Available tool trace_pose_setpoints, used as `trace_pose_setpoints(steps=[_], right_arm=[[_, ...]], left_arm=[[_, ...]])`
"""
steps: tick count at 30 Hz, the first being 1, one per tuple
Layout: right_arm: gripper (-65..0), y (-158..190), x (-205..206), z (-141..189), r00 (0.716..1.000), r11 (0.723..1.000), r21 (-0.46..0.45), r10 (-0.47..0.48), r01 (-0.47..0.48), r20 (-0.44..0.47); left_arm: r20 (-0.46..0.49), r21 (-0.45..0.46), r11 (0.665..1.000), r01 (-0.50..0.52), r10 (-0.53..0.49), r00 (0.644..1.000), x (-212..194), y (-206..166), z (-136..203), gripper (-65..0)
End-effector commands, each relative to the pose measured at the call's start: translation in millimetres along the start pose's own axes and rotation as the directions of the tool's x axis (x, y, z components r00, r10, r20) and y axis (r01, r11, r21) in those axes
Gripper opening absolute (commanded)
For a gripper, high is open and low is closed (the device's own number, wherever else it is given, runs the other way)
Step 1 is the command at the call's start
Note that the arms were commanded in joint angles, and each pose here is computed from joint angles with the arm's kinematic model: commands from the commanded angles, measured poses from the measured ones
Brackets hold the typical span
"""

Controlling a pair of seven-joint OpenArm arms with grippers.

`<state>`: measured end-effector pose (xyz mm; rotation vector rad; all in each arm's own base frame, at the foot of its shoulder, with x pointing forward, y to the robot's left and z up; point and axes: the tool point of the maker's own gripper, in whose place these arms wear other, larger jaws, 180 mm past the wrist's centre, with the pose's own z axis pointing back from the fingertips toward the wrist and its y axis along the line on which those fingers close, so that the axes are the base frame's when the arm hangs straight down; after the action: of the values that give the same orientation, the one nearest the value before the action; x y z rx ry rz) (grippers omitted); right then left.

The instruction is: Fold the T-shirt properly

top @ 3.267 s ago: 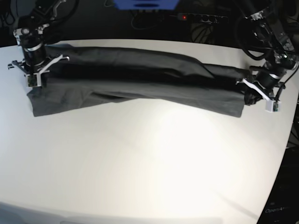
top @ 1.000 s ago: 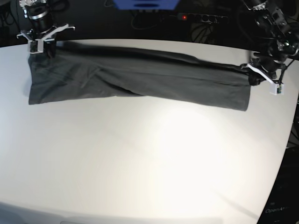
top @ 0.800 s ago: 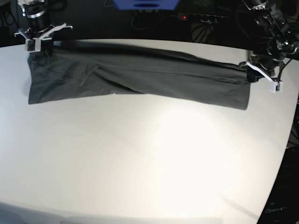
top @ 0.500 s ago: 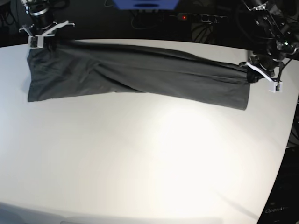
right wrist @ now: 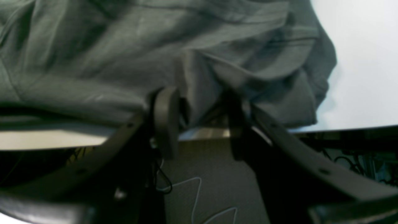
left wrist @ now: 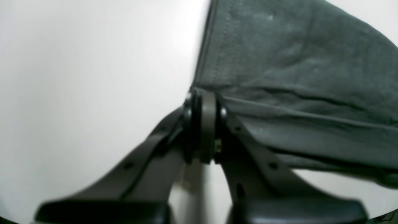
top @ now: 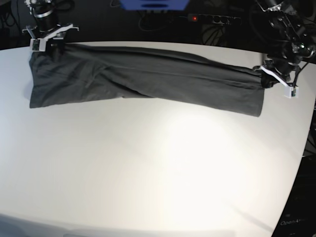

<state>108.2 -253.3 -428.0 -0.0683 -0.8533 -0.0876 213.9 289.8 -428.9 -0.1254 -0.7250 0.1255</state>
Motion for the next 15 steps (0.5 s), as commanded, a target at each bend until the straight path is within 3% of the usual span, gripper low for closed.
trace_pose_setpoints(steps=[1,10,15], right_arm=[[-37.7,-4.5,3.1,3.2,1.000,1.000,-0.008,0.007,-0.007,0.010],[-37.6,-18.5,4.1,5.0,0.999,0.999,-0.027,0.039,-0.039,-0.004],[-37.4,-41.3,10.1,9.7,0.999,0.995,-0.096,0.029,-0.028,0.014]], left_arm=[[-0.023,0.032,0.999,0.019,-0.018,1.000,-1.2,9.5,3.7,-62.4],[-0.022,0.035,0.999,0.024,-0.023,0.999,0.0,11.6,4.5,-61.4],[-0.018,0.032,0.999,0.020,-0.020,1.000,0.7,11.0,4.5,-46.4]])
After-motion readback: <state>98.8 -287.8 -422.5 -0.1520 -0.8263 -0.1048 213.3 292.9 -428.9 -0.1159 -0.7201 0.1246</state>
